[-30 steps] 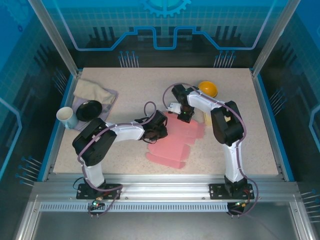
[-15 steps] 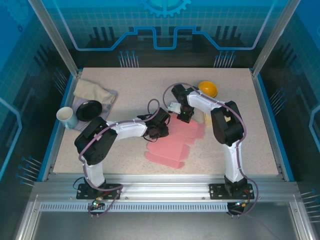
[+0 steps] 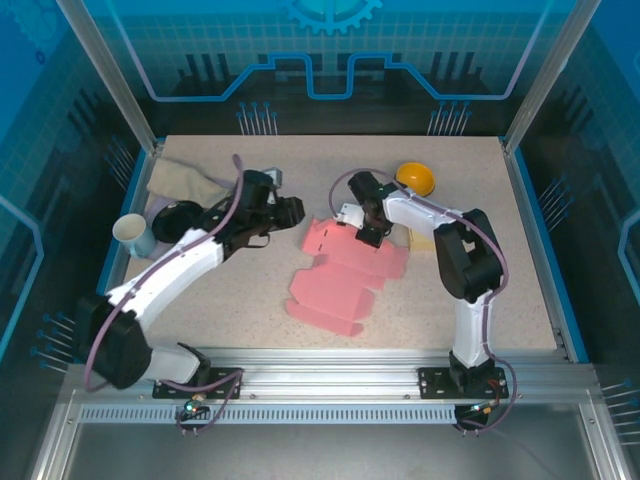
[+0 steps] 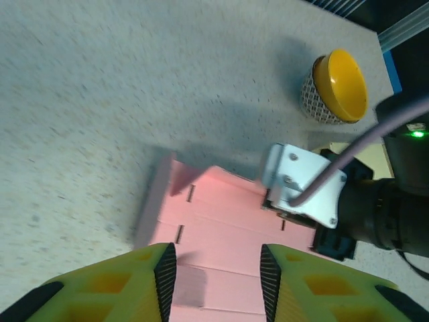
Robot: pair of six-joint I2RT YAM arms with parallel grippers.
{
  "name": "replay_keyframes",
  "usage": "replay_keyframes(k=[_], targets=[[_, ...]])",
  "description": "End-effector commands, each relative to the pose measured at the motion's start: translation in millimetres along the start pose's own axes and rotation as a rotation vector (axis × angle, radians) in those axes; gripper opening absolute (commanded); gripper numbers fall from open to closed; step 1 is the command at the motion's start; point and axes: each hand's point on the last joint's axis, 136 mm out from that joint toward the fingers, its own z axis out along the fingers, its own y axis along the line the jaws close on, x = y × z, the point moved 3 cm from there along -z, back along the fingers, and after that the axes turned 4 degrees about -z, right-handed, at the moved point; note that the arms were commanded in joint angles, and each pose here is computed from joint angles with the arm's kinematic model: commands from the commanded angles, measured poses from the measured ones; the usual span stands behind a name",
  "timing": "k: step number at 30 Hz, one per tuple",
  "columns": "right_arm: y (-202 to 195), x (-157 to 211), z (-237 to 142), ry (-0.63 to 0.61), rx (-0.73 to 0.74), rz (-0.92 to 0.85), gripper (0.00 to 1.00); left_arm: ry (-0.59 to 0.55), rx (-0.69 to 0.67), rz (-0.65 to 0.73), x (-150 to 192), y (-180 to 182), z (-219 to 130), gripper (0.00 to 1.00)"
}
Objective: Fold the paper box
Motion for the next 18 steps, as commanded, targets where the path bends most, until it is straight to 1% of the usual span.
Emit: replay_keyframes(k=[1,4,7,10,13,15,18], targets=[[-24.0,-30.6,-42.6,-0.199,0.176,-0.066,0.0,0.033,-0.051,0.099,17.5,33.6,1.2,0.42],[-28.0,-38.9,-63.7,-0.296,0.294,-0.166,0.0,0.031,-0.076,0.122,25.6,51.1,4.1,0.41],[-25.4,-47.8,-80.6,-0.371,0.462,-0.318,0.0,0.047,-0.054,0.137,35.1,53.8,8.6,0.41],[-18.8,-53.2,-90.2,-0.421,0.63,-0.444,0.0,0.018,-0.036,0.157,37.9,56.1,9.5,0.41],[-12.4,-53.3,-86.2,-0.423,0.697,-0.514,0.0,0.006,-0.054,0.17,42.2,63.3,11.9,0.41],[-13.3,-51.1,-80.0,-0.389,0.73,-0.515,0.0,0.013,-0.046,0.177,48.2,66.2,15.0,0.4],[-8.7,-45.6,-73.5,-0.376,0.787,-0.513,0.0,0.025,-0.021,0.178,59.5,70.4,20.8,0.38]])
